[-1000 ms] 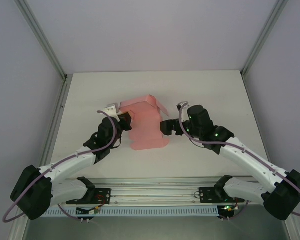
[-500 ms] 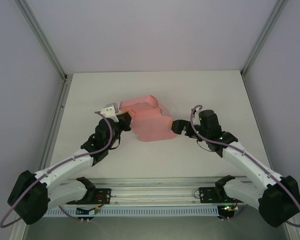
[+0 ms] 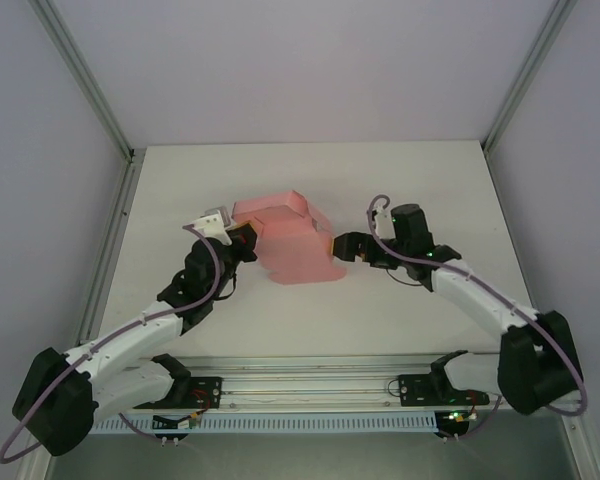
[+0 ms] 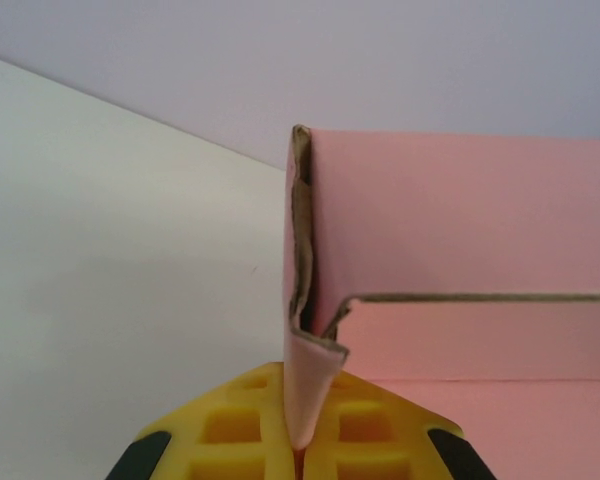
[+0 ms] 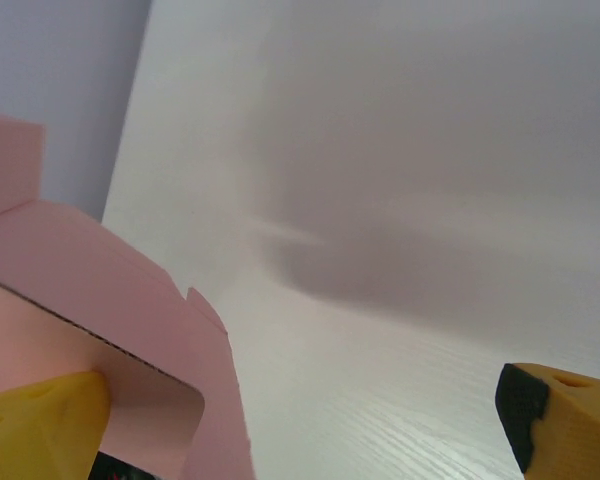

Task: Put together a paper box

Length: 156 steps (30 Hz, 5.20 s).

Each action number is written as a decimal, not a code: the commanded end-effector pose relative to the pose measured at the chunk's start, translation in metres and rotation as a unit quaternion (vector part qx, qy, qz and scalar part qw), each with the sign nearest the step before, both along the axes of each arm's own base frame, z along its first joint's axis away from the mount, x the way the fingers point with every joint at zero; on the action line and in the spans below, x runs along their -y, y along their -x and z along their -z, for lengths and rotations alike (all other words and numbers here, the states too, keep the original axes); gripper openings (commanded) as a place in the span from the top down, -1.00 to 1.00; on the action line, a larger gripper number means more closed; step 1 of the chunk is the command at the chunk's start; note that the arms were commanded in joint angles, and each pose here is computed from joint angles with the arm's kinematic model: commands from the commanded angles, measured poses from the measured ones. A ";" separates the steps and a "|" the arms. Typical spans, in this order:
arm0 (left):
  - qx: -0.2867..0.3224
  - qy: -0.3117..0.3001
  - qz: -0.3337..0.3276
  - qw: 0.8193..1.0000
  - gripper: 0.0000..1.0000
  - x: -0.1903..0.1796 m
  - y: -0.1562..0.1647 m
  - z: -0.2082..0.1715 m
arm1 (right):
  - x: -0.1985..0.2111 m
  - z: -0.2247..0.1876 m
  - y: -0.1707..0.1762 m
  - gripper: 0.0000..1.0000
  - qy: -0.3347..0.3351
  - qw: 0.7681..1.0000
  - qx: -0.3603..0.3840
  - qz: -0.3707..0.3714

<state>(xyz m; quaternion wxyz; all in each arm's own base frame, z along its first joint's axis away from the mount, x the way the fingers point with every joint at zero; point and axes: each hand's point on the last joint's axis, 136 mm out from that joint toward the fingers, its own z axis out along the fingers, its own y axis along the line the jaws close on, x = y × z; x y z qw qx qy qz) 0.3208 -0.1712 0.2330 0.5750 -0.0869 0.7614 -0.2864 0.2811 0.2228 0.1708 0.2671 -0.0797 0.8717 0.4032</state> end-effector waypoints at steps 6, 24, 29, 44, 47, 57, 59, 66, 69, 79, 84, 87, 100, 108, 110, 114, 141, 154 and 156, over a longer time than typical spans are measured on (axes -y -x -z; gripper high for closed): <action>0.024 -0.006 0.050 0.998 1.00 0.013 0.013 -0.019 | 0.042 -0.079 0.060 -1.00 0.081 0.982 0.163 -0.048; 0.031 -0.026 0.113 0.993 1.00 0.033 0.021 -0.021 | -0.017 -0.157 0.048 -0.03 0.022 0.917 0.286 -0.276; 0.025 -0.029 0.110 0.993 1.00 0.033 0.018 -0.018 | -0.037 -0.153 0.053 -0.04 0.013 0.904 0.288 -0.315; 0.016 -0.020 0.124 0.992 1.00 0.038 0.021 -0.023 | -0.073 -0.134 0.009 -0.09 0.211 0.891 0.353 -0.191; 0.010 -0.019 0.122 0.992 1.00 0.038 0.020 -0.023 | -0.079 -0.135 -0.004 -0.10 0.247 0.880 0.382 -0.139; -0.036 -0.012 0.095 0.995 1.00 0.035 0.016 -0.014 | -0.079 -0.131 -0.051 0.52 0.374 0.822 0.429 0.027; -0.066 -0.014 0.050 0.996 1.00 0.025 0.011 -0.007 | -0.077 -0.129 -0.058 0.66 0.396 0.808 0.432 0.054; -0.238 -0.036 -0.109 0.964 1.00 -0.010 0.023 0.024 | -0.047 -0.113 -0.089 0.81 0.489 0.759 0.404 0.148; -0.295 -0.054 -0.148 0.942 1.00 -0.019 0.034 0.036 | -0.039 -0.100 -0.097 0.85 0.503 0.757 0.387 0.154; -0.350 -0.066 -0.171 0.919 1.00 -0.014 0.048 0.041 | 0.007 -0.080 -0.122 0.87 0.570 0.716 0.353 0.195; -0.354 -0.065 -0.170 0.917 1.00 -0.008 0.047 0.040 | 0.006 -0.073 -0.130 0.83 0.583 0.704 0.360 0.189; -0.345 -0.067 -0.171 0.920 1.00 -0.008 0.045 0.039 | -0.007 -0.060 -0.126 0.75 0.546 0.746 0.351 0.152; -0.285 -0.109 -0.144 0.941 1.00 -0.005 0.027 0.026 | -0.061 -0.103 -0.027 -0.68 0.248 0.904 0.345 -0.050; -0.248 -0.225 0.084 0.939 1.00 0.046 0.018 0.044 | -0.018 -0.156 0.021 -1.00 0.118 0.923 0.365 -0.021; -0.263 -0.261 0.203 0.906 1.00 0.074 0.032 0.062 | 0.007 -0.152 0.019 -1.00 0.110 0.934 0.339 0.018; -0.306 -0.330 0.290 0.845 1.00 0.089 0.038 0.093 | 0.051 -0.131 0.015 -1.00 0.125 0.946 0.285 0.093; -0.329 -0.680 0.360 0.547 0.86 0.109 -0.029 0.194 | 0.114 -0.096 0.041 -1.00 0.168 0.942 0.229 0.179; -0.257 -0.609 0.385 0.644 0.01 0.164 -0.041 0.123 | 0.123 -0.084 0.040 -1.00 0.199 0.941 0.208 0.179; -0.241 -0.600 0.375 0.665 -0.11 0.168 -0.046 0.104 | 0.123 -0.080 0.038 -1.00 0.204 0.943 0.199 0.169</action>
